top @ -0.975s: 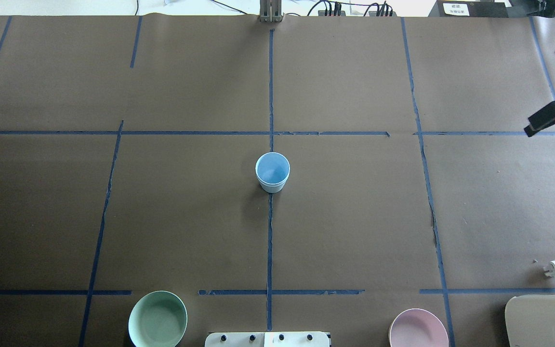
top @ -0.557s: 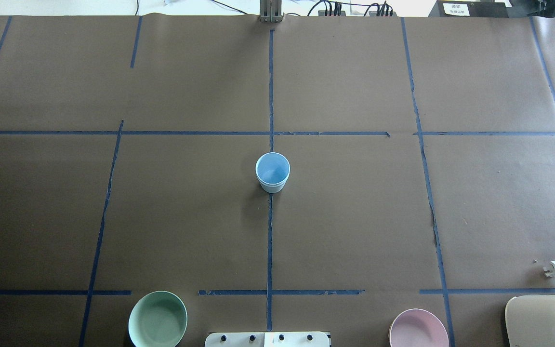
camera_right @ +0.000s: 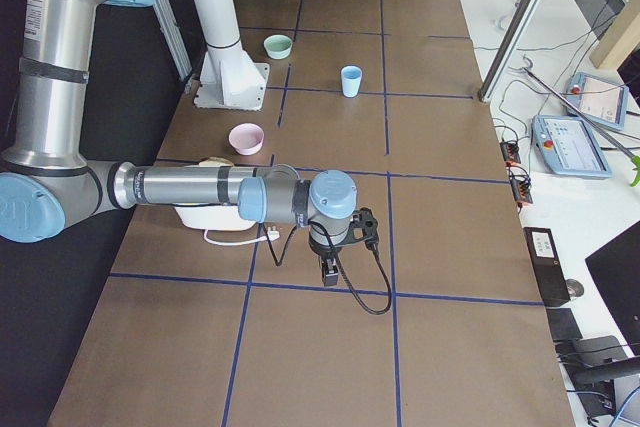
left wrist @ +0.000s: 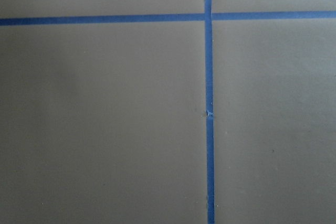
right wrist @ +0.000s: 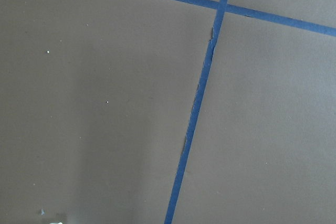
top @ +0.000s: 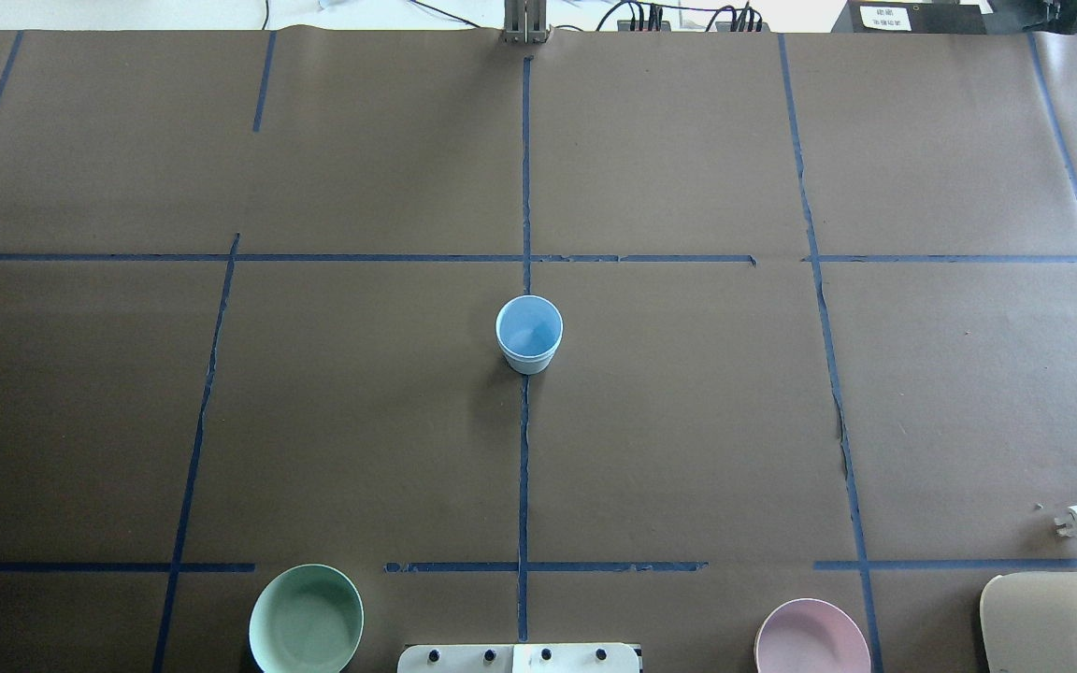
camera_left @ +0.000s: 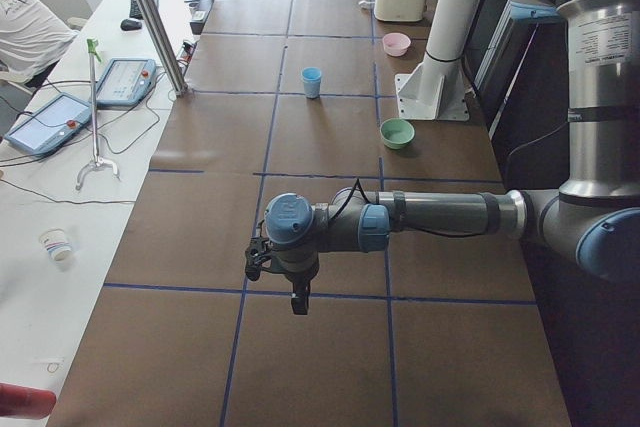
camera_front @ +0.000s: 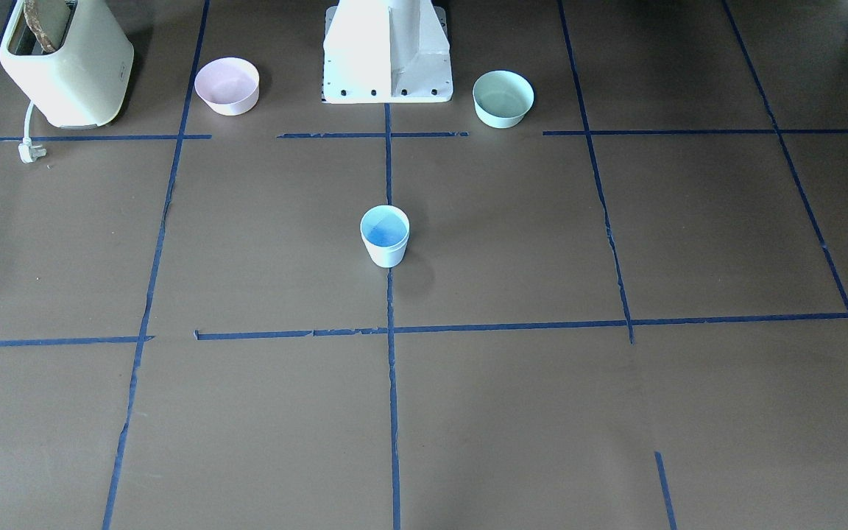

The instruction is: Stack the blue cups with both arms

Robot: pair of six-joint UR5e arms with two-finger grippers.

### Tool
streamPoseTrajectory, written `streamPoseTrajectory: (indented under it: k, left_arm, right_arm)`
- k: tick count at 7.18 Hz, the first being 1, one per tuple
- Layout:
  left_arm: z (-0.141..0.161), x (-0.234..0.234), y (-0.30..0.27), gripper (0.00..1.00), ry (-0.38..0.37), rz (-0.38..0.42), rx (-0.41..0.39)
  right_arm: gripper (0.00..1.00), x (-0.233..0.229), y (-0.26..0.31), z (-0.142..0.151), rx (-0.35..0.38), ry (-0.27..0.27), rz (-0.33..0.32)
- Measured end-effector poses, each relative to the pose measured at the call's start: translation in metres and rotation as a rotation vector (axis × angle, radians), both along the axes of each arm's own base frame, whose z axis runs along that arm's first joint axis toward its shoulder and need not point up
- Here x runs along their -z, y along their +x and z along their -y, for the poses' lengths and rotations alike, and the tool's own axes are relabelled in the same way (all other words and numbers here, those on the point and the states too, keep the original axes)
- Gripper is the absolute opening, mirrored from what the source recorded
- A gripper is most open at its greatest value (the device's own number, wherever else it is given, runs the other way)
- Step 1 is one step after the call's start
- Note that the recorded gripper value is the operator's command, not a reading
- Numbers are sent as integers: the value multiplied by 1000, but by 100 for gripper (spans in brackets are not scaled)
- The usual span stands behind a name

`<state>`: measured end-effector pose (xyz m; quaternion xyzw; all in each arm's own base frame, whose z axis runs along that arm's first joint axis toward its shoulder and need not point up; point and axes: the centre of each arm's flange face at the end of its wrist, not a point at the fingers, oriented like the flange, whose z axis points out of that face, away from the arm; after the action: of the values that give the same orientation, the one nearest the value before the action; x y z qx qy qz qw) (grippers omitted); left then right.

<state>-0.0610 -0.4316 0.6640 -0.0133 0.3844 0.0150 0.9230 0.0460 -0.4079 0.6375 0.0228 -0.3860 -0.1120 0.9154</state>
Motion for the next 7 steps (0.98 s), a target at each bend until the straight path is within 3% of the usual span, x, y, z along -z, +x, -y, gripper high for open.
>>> streamPoseTrajectory:
  k: [7]
  left_arm:
    - [-15,-5,5,100,-11,-9,-12]
  right_arm:
    - [100,-8,-6,0,12,-18,14]
